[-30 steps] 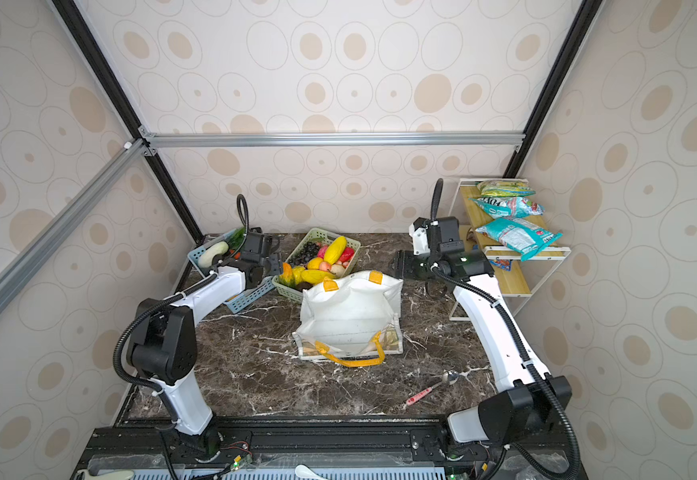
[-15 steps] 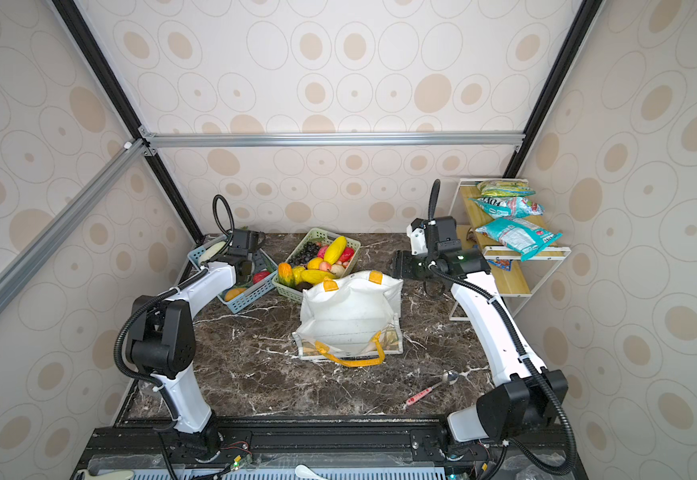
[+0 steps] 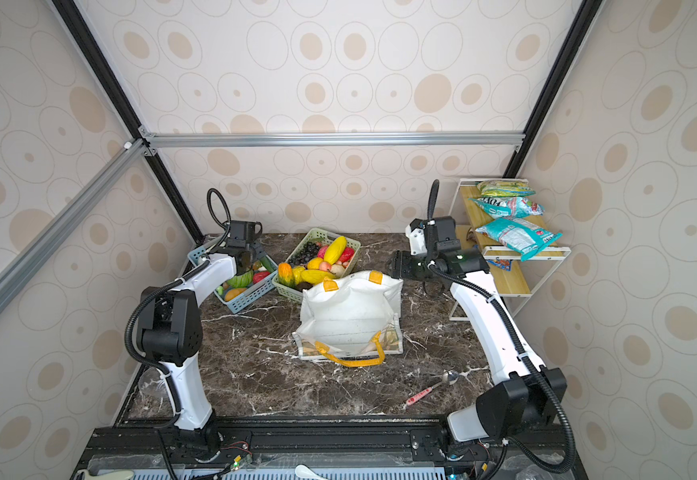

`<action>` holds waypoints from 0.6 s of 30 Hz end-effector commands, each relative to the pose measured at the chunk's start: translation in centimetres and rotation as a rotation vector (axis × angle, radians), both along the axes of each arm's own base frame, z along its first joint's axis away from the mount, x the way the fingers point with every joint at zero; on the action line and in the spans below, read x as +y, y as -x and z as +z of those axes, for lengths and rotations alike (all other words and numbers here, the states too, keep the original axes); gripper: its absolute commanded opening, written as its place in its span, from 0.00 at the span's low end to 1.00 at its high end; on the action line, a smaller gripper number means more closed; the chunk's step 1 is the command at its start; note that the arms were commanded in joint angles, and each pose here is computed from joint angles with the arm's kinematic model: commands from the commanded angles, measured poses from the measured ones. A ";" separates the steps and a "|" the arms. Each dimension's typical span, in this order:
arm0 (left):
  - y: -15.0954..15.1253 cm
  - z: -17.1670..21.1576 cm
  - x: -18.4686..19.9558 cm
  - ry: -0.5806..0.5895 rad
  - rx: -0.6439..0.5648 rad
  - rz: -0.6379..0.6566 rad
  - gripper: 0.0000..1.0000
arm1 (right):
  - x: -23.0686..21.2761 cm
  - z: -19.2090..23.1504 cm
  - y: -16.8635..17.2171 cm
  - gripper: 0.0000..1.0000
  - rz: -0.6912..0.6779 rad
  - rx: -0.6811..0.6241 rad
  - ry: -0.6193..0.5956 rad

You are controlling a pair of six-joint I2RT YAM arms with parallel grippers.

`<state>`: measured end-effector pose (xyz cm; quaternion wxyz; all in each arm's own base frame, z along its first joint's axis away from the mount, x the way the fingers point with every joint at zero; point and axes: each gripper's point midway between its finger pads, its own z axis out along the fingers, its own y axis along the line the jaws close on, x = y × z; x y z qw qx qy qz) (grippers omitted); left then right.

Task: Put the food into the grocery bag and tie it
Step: 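Lower the left gripper toward the green cucumber in the blue basket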

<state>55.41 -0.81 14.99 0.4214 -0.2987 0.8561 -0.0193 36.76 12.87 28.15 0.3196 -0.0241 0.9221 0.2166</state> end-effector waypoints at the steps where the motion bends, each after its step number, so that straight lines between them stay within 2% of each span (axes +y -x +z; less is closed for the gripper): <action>1: -1.8 0.8 0.9 0.040 -0.037 0.009 0.57 | -0.1 0.3 -0.1 0.67 -0.007 -0.003 -0.006; 9: -4.7 -1.3 1.1 0.110 -0.041 -0.037 0.61 | 0.1 0.0 -0.9 0.67 -0.009 0.002 -0.012; 18: -6.5 -2.7 0.9 0.155 -0.054 -0.068 0.59 | -0.1 0.7 -1.2 0.67 -0.014 -0.013 0.002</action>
